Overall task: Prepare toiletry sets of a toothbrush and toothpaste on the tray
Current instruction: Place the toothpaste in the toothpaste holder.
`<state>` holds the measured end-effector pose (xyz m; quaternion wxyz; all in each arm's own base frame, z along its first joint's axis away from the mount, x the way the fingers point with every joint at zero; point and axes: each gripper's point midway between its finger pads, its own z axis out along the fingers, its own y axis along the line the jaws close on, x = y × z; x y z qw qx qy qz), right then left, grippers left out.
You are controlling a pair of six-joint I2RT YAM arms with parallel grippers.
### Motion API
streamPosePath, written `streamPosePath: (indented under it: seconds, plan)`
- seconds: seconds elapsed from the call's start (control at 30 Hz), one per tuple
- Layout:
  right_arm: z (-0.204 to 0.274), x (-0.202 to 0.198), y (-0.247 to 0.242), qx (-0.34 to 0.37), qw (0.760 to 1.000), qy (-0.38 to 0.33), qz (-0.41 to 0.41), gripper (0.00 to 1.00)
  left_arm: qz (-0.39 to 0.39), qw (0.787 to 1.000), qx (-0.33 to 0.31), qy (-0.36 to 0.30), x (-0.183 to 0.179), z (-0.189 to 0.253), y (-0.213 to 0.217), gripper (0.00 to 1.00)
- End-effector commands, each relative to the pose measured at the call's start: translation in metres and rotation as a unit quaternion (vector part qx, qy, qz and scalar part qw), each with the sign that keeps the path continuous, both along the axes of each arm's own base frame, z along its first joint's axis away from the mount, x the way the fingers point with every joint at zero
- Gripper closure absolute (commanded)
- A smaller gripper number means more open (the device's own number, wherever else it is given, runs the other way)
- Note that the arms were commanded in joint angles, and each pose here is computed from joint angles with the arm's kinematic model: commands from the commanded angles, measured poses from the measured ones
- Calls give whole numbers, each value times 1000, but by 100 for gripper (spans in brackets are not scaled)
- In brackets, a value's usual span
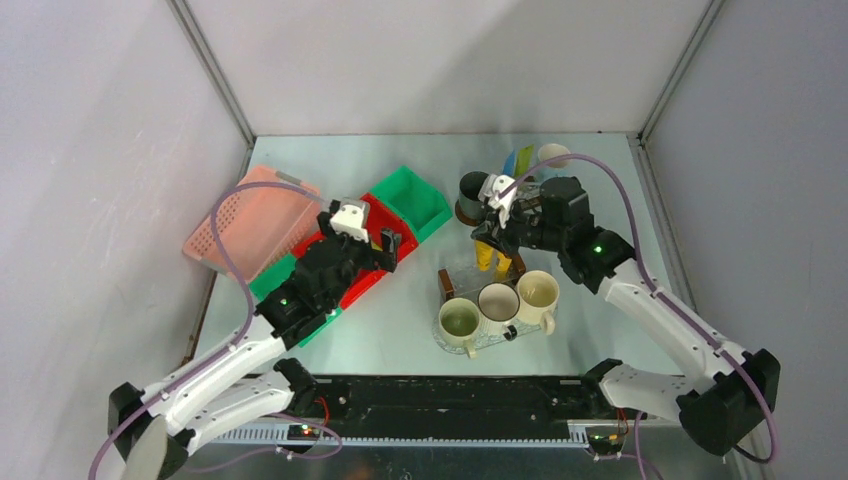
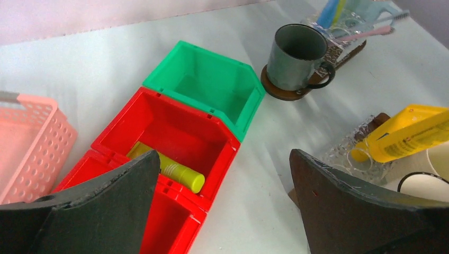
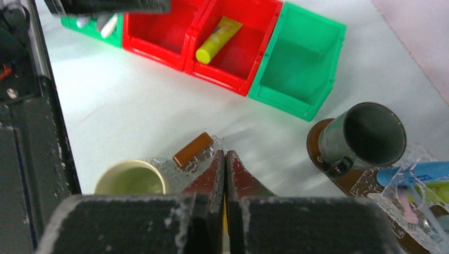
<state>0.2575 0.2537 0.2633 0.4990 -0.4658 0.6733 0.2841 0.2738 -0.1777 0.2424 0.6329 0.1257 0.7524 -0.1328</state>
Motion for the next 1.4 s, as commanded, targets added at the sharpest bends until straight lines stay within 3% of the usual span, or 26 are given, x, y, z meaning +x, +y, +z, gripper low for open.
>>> streamPosePath:
  seconds: [0.0, 0.4, 1.07, 1.37]
  plan:
    - [0, 12, 9, 2, 998, -59, 29, 100, 31, 997, -68, 11, 2, 5, 10, 0]
    - [-43, 27, 8, -25, 997, -65, 19, 100, 39, 996, -77, 19, 3, -1, 13, 0]
    - [-64, 28, -1, -3, 999, -48, 16, 100, 46, 994, -90, 31, 10, -2, 9, 1]
    - [-88, 35, -5, -4, 999, -35, 6, 95, 86, 990, -93, 65, 14, -10, 15, 2]
